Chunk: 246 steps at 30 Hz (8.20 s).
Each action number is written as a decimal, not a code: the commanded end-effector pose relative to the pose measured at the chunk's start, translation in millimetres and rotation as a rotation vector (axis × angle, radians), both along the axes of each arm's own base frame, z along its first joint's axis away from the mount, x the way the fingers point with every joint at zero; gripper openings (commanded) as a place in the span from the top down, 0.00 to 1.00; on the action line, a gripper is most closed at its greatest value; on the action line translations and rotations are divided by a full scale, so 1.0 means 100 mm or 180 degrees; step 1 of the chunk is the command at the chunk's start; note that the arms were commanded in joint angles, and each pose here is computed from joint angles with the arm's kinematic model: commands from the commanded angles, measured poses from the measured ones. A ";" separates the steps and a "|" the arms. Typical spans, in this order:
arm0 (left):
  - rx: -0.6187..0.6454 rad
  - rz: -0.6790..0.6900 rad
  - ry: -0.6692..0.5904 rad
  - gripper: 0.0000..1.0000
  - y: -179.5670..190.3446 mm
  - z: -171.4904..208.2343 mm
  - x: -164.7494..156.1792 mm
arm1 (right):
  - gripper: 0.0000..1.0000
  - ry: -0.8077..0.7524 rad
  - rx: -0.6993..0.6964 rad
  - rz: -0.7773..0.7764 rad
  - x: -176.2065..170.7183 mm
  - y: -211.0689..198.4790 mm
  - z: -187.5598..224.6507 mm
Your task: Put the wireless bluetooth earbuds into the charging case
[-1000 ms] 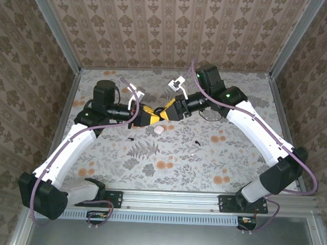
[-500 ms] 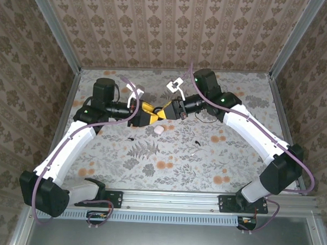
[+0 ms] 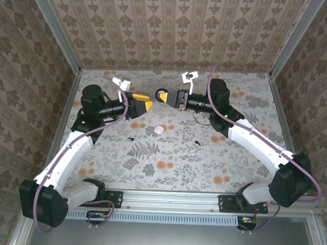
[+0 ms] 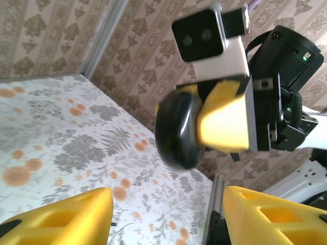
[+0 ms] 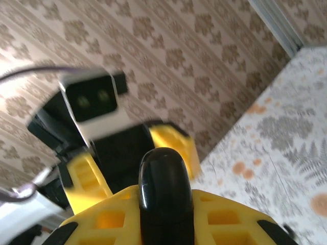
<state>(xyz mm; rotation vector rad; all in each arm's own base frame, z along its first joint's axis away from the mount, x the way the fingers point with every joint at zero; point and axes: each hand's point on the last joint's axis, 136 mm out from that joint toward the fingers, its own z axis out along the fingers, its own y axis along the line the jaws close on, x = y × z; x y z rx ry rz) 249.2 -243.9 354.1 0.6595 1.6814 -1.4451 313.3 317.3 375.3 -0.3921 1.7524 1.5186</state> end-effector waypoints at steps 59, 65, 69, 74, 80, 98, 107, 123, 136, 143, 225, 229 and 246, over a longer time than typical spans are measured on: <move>-0.0804 -0.0319 -0.0009 0.65 -0.34 0.47 0.08 | 0.89 -0.0216 0.0400 0.0151 -0.26 0.00 0.42; -0.0786 -0.0366 -0.0009 0.90 -0.37 0.45 0.09 | 0.80 -0.0225 0.0299 0.0130 -0.24 0.00 0.37; -0.0518 -0.0334 0.0063 1.00 -0.38 0.31 0.09 | 0.58 -0.0361 -0.0010 0.0015 -0.30 -0.14 0.36; 0.0010 -0.0233 -0.0076 1.00 -0.33 0.12 0.01 | 0.45 -0.0471 -0.0296 0.0012 -0.40 -0.43 0.42; 0.0223 -0.0184 -0.0626 1.00 -0.25 0.11 -0.09 | 0.40 -0.0508 -0.0590 0.0282 -0.51 -0.48 0.31; 0.0120 -0.0951 -0.1157 1.00 -0.39 0.03 -0.54 | 0.34 -0.0480 -0.0959 0.0605 -0.49 -0.24 -0.09; 0.0078 -0.1043 -0.1132 1.00 -0.41 0.06 -0.57 | 0.38 -0.0356 -0.1085 0.0473 -0.36 -0.29 -0.22; 0.0064 -0.1053 -0.1123 1.00 -0.39 0.07 -0.60 | 0.44 0.0119 -0.0861 0.0168 -0.02 -0.46 -0.33; 0.0051 -0.1072 -0.0928 1.00 -0.45 0.06 -0.48 | 0.39 -0.0090 -0.0730 0.0877 -0.45 -0.23 -0.21; 0.0099 -0.0970 -0.0866 1.00 -0.45 0.01 -0.42 | 0.39 -0.0144 -0.0741 0.0782 -0.46 -0.26 -0.18; 0.1071 0.0338 -0.1728 0.40 -0.27 -0.50 -0.36 | 1.00 0.0750 -0.1184 -0.0122 -0.02 -0.28 -0.44; 0.0639 -0.0067 -0.1317 0.40 -0.19 -0.36 -0.43 | 1.00 0.0389 -0.1412 0.0347 -0.29 -0.28 -0.36; -0.0182 -0.0884 -0.0840 0.46 -0.42 0.07 -0.58 | 1.00 0.0030 -0.1184 0.0949 -0.76 -0.24 -0.17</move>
